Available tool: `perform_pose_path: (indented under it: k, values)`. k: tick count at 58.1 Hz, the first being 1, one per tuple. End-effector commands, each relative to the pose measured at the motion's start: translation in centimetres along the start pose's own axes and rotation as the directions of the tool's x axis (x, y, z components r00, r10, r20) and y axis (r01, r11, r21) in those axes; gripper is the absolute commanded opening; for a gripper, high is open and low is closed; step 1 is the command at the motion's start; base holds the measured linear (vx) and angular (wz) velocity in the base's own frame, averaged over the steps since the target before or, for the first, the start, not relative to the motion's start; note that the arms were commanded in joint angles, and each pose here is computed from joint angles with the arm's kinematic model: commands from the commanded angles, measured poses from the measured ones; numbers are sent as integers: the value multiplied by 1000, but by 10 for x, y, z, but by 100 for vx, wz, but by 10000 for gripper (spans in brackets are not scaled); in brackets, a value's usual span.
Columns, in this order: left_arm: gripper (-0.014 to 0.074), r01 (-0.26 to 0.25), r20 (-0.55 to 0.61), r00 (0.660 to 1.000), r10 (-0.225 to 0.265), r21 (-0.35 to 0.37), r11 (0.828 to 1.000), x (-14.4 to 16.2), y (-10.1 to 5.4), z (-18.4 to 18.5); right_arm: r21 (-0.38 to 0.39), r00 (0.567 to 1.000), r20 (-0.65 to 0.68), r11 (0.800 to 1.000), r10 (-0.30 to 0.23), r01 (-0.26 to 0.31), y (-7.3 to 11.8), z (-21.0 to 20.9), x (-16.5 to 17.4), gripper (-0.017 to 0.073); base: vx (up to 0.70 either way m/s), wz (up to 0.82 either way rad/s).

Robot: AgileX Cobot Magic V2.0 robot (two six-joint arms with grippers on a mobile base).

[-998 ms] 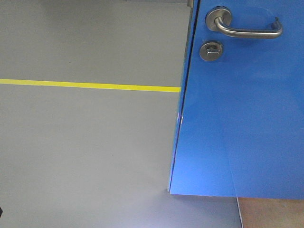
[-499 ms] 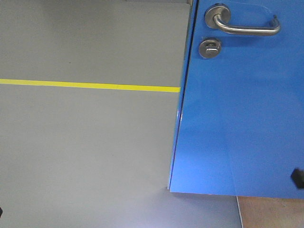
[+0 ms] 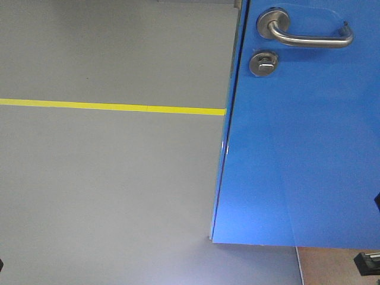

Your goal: Move to blue door and open it

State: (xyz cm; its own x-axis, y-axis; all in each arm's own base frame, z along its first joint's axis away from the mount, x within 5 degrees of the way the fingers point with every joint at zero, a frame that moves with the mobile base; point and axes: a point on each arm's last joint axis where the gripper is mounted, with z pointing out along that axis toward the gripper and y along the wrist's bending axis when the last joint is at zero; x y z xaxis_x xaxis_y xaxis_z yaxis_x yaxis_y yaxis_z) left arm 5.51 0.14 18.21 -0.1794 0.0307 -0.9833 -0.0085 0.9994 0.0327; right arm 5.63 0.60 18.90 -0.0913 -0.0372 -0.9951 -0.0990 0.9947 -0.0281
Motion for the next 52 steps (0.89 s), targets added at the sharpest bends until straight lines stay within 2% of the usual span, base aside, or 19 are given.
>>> perform_pose_path:
  k: [1, 52]
  values:
    - [73, 6, 116, 993, -7, 9, 1000, -16, 0, -4, 11, 997, 73, 1000, -1, 0, -1, -1, -5, 12, 0, 0]
    - [73, 6, 115, 993, -7, 9, 1000, -16, 0, -4, 10, 998, 68, 1000, -3, 2, -1, -1, -5, 12, 0, 0]
